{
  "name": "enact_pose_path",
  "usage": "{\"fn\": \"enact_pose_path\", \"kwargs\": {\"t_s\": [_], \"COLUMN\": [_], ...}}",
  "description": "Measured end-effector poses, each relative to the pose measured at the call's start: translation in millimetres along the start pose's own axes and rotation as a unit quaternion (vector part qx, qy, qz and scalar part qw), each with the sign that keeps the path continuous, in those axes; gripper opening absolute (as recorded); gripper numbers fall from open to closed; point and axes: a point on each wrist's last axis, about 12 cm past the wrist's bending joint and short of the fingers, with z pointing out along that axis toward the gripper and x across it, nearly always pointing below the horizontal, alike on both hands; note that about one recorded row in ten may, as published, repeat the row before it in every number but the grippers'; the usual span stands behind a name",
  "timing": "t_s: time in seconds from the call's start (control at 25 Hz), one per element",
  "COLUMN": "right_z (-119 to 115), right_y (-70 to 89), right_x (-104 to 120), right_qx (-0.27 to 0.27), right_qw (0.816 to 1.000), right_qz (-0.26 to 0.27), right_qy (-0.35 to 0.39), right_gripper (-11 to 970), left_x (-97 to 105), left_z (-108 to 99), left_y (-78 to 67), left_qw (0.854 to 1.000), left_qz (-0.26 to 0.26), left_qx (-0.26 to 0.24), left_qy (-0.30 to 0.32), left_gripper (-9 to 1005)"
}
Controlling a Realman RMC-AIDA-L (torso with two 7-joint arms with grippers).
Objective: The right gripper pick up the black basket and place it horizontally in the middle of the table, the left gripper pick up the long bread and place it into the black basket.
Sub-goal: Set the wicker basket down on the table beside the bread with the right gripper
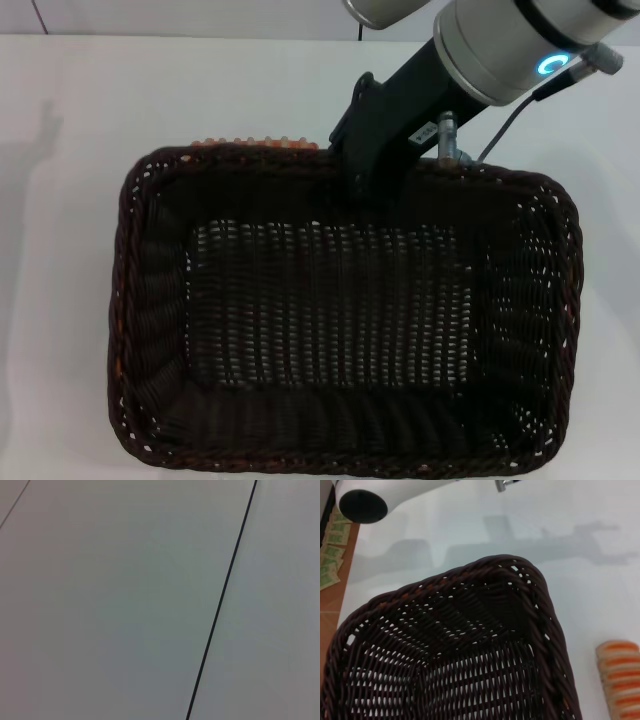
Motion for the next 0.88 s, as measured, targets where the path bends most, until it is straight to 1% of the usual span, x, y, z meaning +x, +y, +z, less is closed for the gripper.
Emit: {"fn": "enact_pose_path", "kwargs": {"t_s": [0.2, 0.36, 0.64, 0.88], "right_z": [8.6, 19.6, 28.0, 43.1], "right_y": [-6.9, -10.8, -15.0, -19.2], "right_x": [8.0, 14.5, 12.7, 11.1], "right_qx": [0.001, -0.012, -0.014, -0.022], "right_qw": [0.999, 0.998, 0.998, 0.996], "right_qz": [0.027, 0.043, 0.033, 0.029], "right_qy": [0.020, 0.038, 0.044, 0.085], "right_gripper": [144, 145, 152, 176], "left_x": [0.5, 0.6, 0.4, 0.3], "left_z": [0.9, 1.1, 1.5, 0.5], "left_y": [-0.4, -1.1, -2.7, -3.1], "left_qw": [1.000, 1.000, 1.000, 1.000], "left_qz": [-0.003, -0.005, -0.008, -0.015], "left_qx": [0.001, 0.001, 0.002, 0.002], "left_qy": [0.001, 0.000, -0.003, -0.004], "left_gripper": [824, 824, 824, 823]}}
